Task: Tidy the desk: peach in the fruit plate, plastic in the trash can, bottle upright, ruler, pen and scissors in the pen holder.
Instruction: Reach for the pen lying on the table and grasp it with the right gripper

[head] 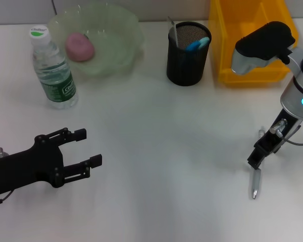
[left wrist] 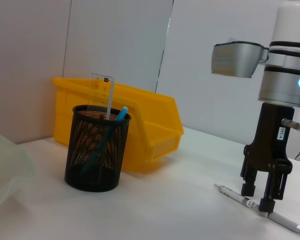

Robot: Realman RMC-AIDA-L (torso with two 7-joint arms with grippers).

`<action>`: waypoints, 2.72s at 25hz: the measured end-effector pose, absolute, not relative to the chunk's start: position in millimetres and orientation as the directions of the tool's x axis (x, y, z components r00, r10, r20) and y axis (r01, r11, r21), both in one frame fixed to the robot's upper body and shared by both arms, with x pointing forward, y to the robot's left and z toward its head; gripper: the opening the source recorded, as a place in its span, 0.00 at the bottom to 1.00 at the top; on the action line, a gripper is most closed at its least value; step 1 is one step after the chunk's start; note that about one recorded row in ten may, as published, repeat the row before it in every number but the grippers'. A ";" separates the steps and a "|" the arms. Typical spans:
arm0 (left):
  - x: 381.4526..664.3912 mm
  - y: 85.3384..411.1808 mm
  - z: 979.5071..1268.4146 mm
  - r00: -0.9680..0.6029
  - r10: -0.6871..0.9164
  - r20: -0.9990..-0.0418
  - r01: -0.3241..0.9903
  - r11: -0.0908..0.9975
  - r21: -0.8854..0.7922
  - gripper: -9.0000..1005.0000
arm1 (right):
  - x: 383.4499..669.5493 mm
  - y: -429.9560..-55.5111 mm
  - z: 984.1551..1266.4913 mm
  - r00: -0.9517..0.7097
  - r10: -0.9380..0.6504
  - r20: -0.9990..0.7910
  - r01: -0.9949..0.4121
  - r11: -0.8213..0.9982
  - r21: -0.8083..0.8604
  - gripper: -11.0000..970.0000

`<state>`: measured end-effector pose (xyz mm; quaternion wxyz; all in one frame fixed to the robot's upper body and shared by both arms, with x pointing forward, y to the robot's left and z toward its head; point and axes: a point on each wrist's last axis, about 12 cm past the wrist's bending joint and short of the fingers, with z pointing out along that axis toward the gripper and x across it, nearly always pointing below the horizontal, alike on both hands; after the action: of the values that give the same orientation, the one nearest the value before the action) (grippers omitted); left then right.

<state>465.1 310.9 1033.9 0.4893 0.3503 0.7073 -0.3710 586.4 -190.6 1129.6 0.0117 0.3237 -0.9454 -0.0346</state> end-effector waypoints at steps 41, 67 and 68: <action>467.8 309.9 1035.5 -0.261 0.133 -0.956 0.862 0.478 -0.169 0.79 | 588.3 -188.3 1136.2 -0.777 -0.629 -0.030 -0.630 0.776 0.042 0.47; 467.7 312.3 1038.2 -0.253 0.143 -0.957 0.868 0.471 -0.159 0.79 | 582.8 -172.2 1133.3 -0.739 -0.671 -0.061 -0.673 0.732 0.101 0.47; 467.5 312.3 1038.2 -0.253 0.142 -0.957 0.868 0.471 -0.160 0.79 | 582.7 -171.2 1132.7 -0.735 -0.676 -0.061 -0.678 0.729 0.096 0.47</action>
<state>467.5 312.3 1038.2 0.4938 0.3601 0.7011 -0.3675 582.7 -171.2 1132.7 -0.0108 0.3640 -0.9297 -0.0558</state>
